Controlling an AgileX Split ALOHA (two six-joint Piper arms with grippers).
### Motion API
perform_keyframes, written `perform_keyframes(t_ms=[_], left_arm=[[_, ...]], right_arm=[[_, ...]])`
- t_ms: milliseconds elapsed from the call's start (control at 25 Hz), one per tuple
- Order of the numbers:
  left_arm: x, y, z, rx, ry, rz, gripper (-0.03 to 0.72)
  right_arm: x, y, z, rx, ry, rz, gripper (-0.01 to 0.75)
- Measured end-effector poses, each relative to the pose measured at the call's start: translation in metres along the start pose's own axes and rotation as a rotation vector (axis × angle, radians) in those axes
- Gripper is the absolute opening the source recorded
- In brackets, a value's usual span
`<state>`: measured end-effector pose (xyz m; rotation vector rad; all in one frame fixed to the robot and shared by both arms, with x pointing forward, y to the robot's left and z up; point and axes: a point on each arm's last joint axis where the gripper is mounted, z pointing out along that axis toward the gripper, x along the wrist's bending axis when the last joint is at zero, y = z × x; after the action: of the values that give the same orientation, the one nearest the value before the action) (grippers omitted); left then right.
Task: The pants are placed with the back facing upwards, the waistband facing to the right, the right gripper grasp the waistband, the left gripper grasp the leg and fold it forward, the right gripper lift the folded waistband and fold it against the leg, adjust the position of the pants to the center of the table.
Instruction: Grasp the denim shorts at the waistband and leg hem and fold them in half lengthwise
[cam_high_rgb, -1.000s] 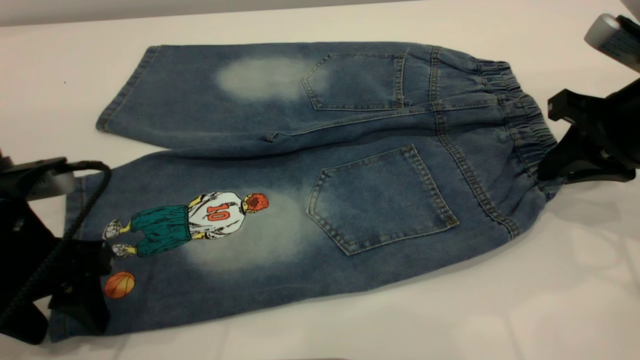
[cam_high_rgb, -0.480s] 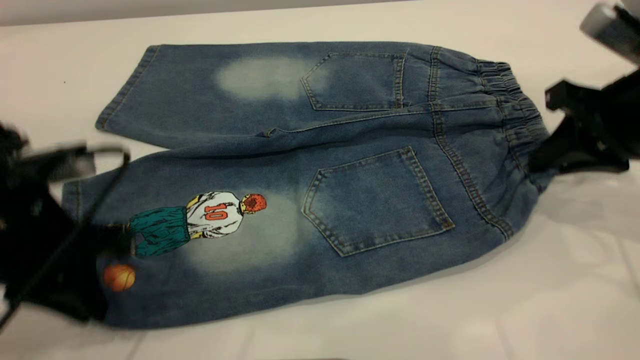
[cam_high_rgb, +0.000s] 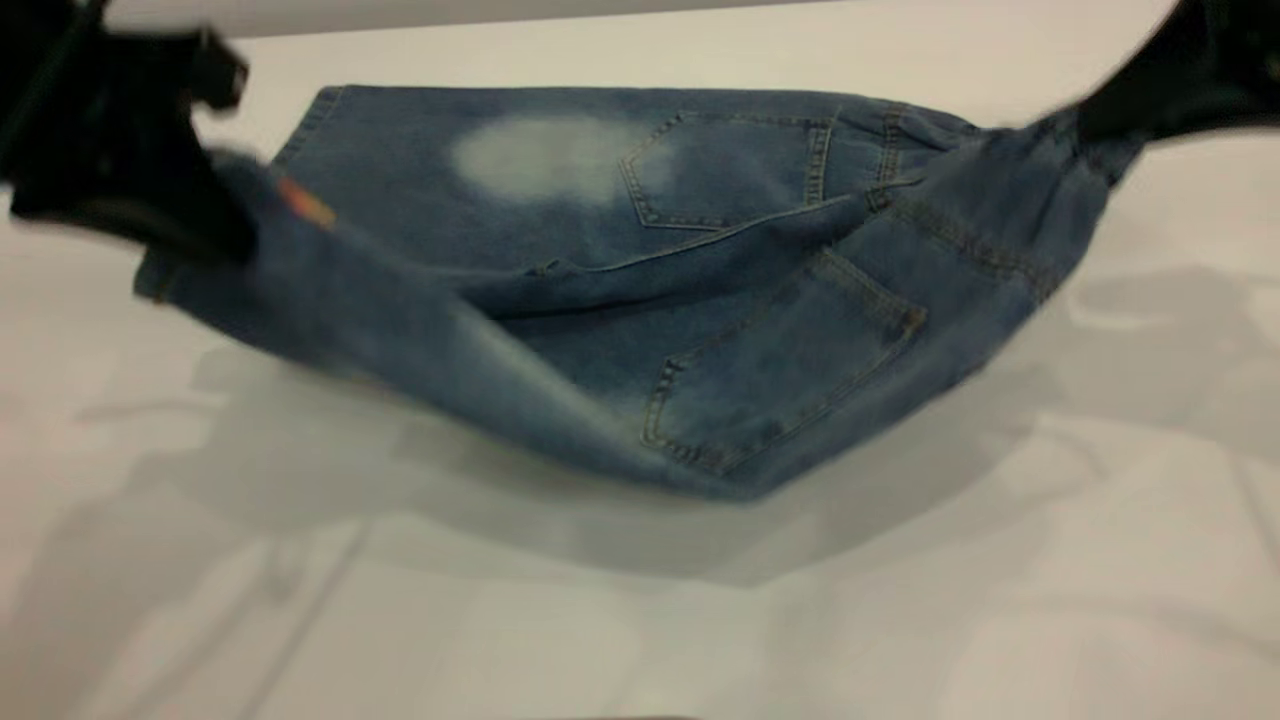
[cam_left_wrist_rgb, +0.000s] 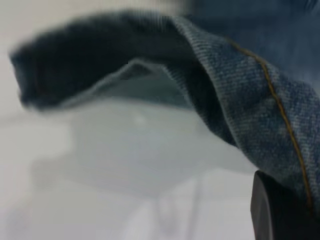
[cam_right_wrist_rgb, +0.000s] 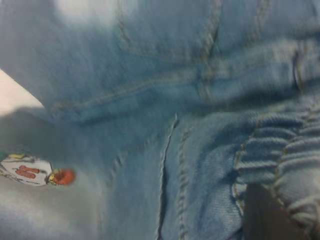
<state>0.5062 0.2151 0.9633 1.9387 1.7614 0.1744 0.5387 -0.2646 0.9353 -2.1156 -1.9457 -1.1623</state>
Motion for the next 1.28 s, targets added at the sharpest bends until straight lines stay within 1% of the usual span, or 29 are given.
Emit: perform_keyframes(t_ms=[160,280,440,720,960,1120,1280], left_arm=[[-0.001,0.023,0.000,-0.125,0.013,0.028,0.043],[0.000,0.037,0.006,-0.203,0.031,0.037,0.043],[0.002,0.052,0.019,-0.271,0.056,0.050,0.043],[0.006,0.076,0.041,-0.324,0.085,0.089,0.043],[0.017,0.088,0.062,-0.312,0.110,0.097,0.043],[0.018,0.093,0.067,-0.321,0.114,0.095,0.043],[0.018,0.099,0.065,-0.366,0.121,0.096,0.043]], right_arm=[[0.002,0.024,0.005,-0.034,0.008,-0.006,0.035],[-0.002,0.037,0.015,-0.043,0.003,0.004,0.035],[-0.018,0.051,0.035,-0.046,-0.036,0.050,0.035],[-0.067,0.066,0.048,-0.066,-0.088,0.193,0.035],[-0.102,0.069,0.035,-0.105,-0.122,0.281,0.035],[-0.108,0.070,0.029,-0.113,-0.113,0.302,0.035],[-0.108,0.078,0.028,-0.123,-0.092,0.292,0.035]])
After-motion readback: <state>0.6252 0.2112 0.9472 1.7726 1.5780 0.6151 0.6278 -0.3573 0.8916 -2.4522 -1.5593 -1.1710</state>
